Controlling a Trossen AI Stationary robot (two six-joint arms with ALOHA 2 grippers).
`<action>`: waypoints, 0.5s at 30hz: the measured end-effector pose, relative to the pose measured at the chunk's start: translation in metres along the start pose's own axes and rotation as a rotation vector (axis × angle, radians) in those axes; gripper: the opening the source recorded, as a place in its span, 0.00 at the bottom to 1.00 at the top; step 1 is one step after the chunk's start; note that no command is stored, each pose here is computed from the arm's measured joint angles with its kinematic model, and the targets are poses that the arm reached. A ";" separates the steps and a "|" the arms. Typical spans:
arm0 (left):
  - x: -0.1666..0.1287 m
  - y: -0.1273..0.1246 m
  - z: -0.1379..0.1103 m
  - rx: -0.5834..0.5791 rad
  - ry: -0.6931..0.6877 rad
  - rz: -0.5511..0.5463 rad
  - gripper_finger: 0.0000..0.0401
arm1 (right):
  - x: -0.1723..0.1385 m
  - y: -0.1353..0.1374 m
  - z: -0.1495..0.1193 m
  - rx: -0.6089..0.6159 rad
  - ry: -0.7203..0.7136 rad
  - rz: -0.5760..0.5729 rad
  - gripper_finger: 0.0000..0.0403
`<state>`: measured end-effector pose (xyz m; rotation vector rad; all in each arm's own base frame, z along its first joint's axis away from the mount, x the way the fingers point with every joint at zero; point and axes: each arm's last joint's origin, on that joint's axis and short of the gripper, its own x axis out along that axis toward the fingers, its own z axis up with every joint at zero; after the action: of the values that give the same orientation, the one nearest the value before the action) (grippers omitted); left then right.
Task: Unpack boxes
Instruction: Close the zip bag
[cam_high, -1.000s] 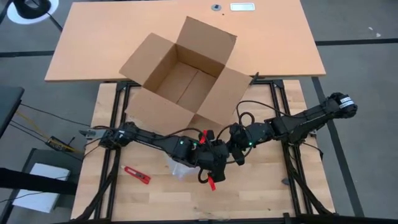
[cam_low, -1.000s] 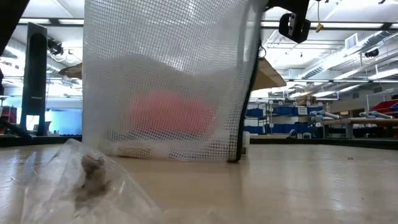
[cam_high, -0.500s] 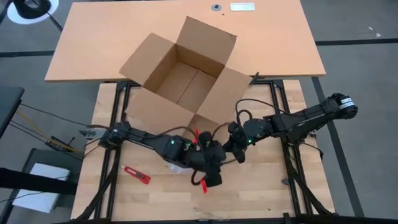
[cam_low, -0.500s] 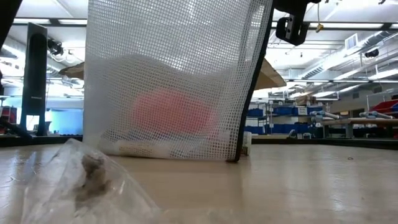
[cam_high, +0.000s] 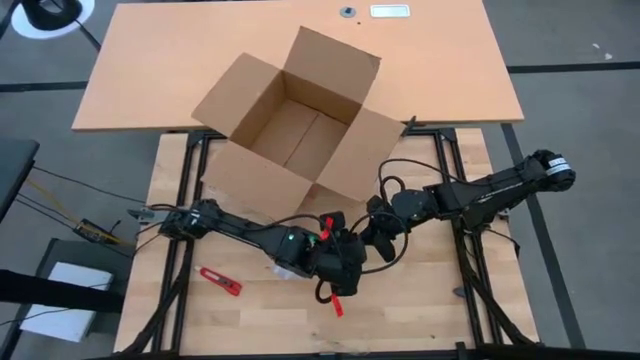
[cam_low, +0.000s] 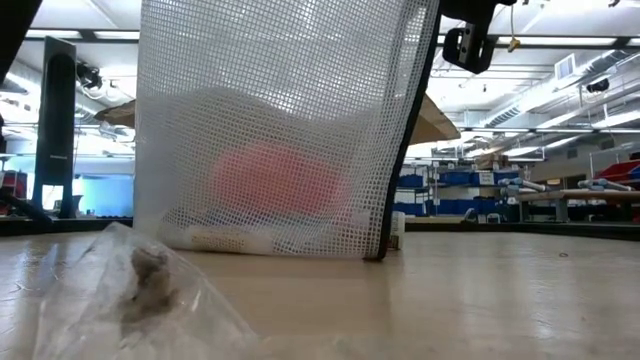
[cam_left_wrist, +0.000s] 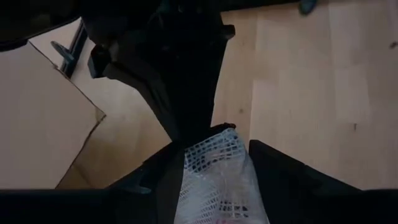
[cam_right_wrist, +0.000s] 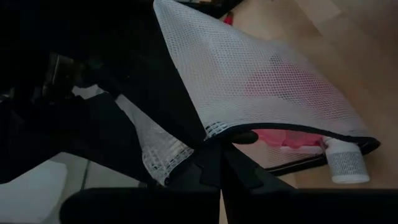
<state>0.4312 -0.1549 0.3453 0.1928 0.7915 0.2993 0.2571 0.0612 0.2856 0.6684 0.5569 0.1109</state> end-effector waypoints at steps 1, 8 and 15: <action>0.000 0.000 0.000 0.001 0.000 0.000 0.48 | 0.000 0.000 0.000 0.000 0.000 0.000 0.00; 0.002 -0.001 0.000 0.068 -0.008 0.029 0.47 | 0.000 0.000 0.000 -0.002 -0.002 0.000 0.00; 0.005 -0.003 -0.001 0.110 -0.006 0.043 0.34 | 0.000 0.000 0.000 -0.009 0.003 -0.002 0.00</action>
<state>0.4345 -0.1557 0.3409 0.3141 0.7988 0.2964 0.2570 0.0611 0.2852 0.6591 0.5603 0.1121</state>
